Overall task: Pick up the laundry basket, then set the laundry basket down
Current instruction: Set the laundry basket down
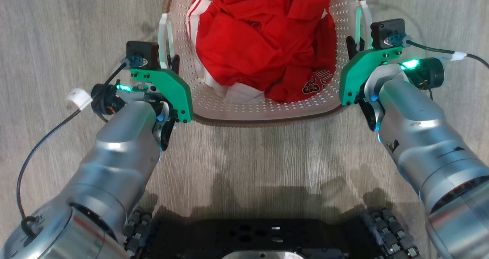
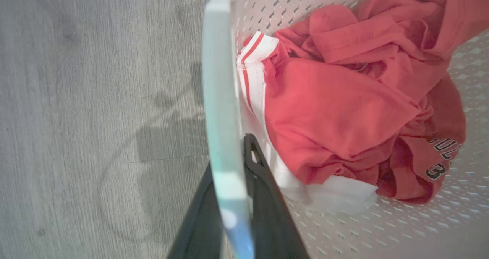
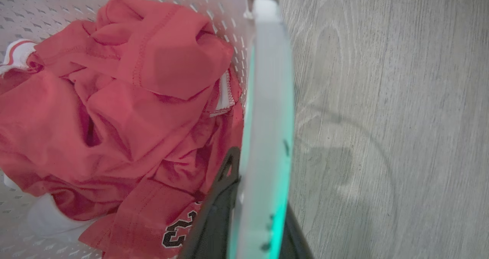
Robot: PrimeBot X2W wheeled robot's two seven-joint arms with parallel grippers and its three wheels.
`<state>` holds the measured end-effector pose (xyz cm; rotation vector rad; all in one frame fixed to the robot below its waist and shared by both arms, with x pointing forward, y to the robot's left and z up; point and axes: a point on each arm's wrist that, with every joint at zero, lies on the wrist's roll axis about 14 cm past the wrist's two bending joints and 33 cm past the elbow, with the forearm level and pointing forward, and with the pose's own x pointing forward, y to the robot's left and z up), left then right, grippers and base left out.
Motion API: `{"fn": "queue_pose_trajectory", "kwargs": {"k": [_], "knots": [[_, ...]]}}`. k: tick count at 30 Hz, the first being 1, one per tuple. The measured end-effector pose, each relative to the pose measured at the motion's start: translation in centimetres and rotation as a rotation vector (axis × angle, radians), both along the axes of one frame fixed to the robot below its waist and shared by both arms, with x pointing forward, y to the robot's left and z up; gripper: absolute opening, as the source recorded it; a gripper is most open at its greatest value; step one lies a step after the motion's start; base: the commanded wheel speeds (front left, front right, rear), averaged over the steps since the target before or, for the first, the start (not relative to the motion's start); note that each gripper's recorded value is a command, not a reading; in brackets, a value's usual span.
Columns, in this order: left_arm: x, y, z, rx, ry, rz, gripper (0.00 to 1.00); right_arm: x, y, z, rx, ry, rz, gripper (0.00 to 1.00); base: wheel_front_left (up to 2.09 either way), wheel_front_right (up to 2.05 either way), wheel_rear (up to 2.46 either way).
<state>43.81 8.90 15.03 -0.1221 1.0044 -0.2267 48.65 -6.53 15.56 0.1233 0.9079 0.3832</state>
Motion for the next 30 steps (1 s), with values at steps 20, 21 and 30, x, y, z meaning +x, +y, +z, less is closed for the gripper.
{"fn": "queue_pose_trajectory", "kwargs": {"k": [20, 21, 30], "knots": [[-0.4, -0.4, -1.1, -0.006, 0.010, -0.018, 0.00, -0.1, -0.5, -1.4, -0.015, 0.004, -0.005, 0.00, 0.00, 0.00, 0.00], [-0.4, -0.4, -1.1, -0.006, 0.009, -0.020, 0.00, -0.1, -0.5, -1.4, -0.016, 0.002, -0.006, 0.00, 0.00, 0.00, 0.00], [-0.4, -0.4, -1.2, -0.007, 0.011, -0.017, 0.02, -0.5, -0.6, -1.7, -0.016, 0.007, -0.009, 0.03, 0.00, 0.00, 0.00]]}}
